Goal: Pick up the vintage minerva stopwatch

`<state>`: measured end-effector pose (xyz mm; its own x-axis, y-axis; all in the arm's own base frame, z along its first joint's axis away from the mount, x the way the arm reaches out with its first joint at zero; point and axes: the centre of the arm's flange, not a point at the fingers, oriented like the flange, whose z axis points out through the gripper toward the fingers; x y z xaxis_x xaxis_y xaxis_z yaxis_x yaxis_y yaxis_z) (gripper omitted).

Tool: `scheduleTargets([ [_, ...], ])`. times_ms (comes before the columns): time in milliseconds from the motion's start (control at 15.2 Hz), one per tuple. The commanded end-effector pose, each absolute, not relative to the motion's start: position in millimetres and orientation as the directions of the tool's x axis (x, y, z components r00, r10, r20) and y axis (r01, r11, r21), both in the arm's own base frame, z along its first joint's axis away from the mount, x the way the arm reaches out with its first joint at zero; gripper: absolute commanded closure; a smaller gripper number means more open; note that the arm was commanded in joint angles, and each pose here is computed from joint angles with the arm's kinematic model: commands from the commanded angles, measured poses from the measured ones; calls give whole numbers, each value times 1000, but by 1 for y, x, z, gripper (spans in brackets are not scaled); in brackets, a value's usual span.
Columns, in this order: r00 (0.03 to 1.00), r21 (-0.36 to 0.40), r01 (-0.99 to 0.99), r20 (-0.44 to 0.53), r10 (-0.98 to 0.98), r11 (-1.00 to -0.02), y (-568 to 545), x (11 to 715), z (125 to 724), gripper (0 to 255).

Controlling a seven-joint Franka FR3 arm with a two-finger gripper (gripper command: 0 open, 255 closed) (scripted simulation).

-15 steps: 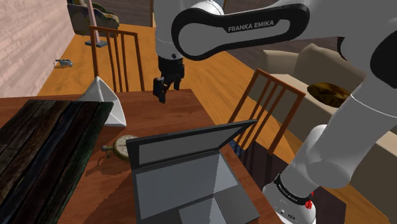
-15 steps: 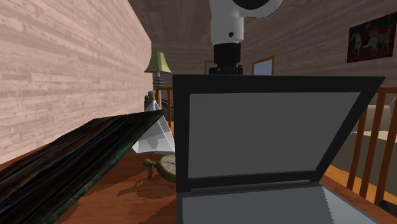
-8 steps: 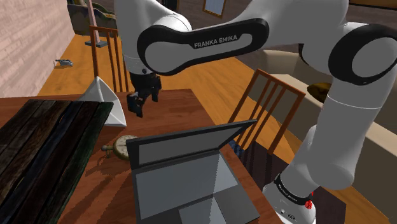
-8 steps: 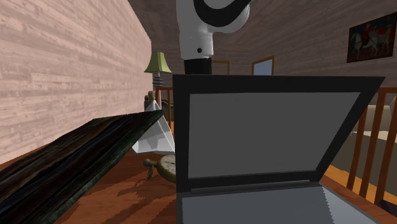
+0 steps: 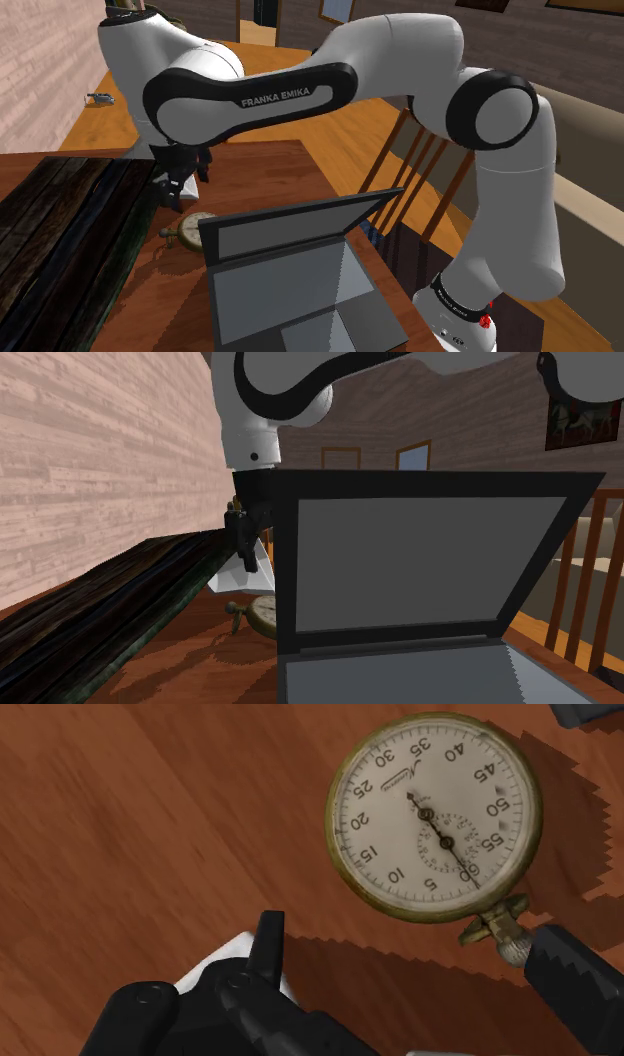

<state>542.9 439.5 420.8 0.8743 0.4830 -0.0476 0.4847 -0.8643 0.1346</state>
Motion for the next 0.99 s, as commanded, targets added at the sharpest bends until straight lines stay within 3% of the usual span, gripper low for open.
scheduleTargets([
  [0, 862, 133, 506, -60, 503, -852, 465, 544, 407, 0],
  [858, 837, 127, 548, -83, 541, -827, 511, 548, 342, 0],
  [924, 837, 127, 548, -83, 541, -827, 511, 549, 342, 255],
])
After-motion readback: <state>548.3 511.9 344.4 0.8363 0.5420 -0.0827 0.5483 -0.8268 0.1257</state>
